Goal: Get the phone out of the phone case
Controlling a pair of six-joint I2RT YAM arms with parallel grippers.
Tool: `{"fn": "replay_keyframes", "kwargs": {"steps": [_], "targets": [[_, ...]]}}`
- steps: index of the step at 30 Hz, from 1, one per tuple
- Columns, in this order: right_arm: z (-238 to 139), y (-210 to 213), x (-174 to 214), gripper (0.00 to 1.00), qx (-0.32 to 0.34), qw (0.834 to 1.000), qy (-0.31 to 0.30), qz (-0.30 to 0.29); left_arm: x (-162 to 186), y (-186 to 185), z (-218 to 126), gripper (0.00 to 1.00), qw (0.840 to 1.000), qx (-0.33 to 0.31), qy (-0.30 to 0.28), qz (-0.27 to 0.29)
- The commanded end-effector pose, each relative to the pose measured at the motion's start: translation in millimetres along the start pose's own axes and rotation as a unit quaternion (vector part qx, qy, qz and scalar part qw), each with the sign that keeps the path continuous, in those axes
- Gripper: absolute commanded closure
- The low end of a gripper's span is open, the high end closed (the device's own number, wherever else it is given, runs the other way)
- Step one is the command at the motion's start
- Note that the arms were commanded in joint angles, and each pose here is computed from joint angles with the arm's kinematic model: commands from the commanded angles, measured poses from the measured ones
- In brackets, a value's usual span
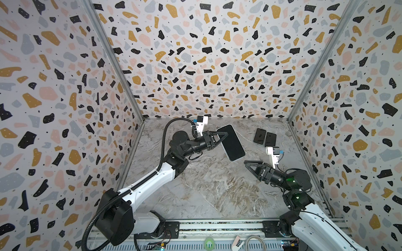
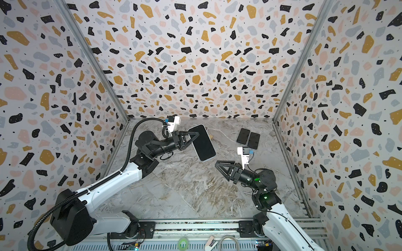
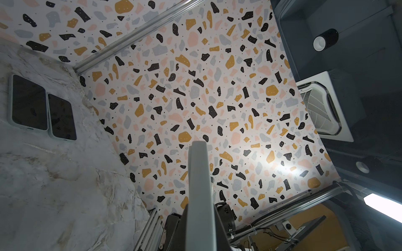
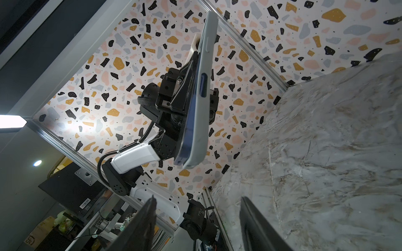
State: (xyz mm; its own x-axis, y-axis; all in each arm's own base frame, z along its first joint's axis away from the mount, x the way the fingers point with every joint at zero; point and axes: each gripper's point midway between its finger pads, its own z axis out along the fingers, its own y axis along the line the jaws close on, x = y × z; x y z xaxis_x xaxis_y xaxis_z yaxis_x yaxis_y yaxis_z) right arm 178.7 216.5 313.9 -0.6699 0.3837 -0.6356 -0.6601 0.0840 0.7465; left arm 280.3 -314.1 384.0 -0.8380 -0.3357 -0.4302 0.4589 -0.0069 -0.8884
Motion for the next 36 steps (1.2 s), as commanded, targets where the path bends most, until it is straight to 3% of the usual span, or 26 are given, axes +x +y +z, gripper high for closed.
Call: {"fn": "replay_keyframes", "kwargs": {"steps": [1,36], "targets": [[7,12,-2,0.38,-0.022,1.000,0.001,-0.005,-4,-29,0,1.00,0.999,0.036,0.001,0.041],[21,-8,-9,0.41,-0.011,1.000,-0.013,0.011,10,-42,-4,1.00,0.997,0.057,0.006,0.051]]}}
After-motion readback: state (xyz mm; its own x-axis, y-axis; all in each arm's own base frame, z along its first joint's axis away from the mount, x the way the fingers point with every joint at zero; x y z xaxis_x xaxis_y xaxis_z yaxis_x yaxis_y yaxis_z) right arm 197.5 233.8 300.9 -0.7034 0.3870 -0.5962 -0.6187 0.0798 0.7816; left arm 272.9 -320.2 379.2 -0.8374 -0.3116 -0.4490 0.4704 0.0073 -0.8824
